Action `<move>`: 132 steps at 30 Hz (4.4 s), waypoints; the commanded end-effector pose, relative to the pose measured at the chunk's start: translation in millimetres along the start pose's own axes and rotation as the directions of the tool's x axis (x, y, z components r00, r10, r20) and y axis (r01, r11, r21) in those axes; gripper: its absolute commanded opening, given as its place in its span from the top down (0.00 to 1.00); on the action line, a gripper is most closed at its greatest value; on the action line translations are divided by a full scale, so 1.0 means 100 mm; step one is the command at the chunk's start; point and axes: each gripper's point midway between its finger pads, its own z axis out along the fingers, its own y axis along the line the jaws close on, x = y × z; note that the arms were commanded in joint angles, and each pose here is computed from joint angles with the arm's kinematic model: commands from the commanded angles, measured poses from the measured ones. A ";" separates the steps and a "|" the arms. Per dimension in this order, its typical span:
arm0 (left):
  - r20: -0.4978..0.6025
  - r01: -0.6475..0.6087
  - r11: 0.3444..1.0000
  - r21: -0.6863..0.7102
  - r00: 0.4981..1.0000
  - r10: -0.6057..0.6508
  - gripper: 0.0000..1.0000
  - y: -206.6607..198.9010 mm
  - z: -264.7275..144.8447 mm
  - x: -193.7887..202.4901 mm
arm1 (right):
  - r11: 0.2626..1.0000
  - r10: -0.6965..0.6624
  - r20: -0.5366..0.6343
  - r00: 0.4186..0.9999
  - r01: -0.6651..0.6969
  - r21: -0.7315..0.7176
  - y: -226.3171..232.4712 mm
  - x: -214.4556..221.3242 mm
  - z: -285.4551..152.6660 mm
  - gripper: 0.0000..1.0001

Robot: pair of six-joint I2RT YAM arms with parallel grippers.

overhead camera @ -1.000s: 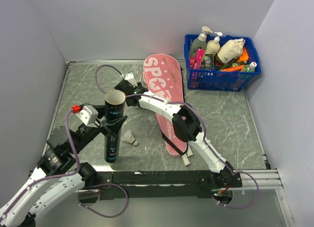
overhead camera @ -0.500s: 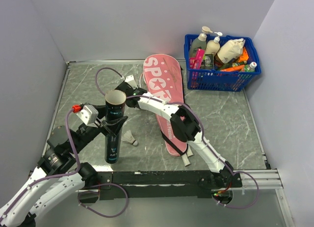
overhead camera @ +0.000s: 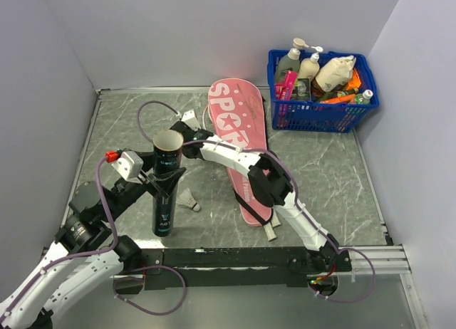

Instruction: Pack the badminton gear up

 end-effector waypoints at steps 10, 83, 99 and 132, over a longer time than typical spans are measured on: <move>0.080 -0.002 1.000 0.029 0.997 -0.001 0.87 -0.05 0.03 -0.20 | 0.984 0.174 0.167 0.970 -0.177 0.003 -0.77 -0.80 -1.08 1.00; -0.102 0.014 0.870 0.493 0.994 0.042 0.99 -0.98 0.11 0.33 | 0.269 0.340 0.014 0.940 -0.083 -0.959 -0.91 -0.06 -4.12 0.97; -0.095 0.014 0.868 0.497 0.995 0.039 0.99 -0.98 0.08 0.30 | 0.521 0.414 0.144 0.899 -0.104 -0.847 -1.58 -0.21 -4.18 0.46; 0.122 0.029 0.926 -0.376 0.992 0.019 0.99 0.62 -0.30 -0.33 | 0.665 0.216 -0.176 0.960 -0.277 -0.694 0.03 0.05 -2.10 0.25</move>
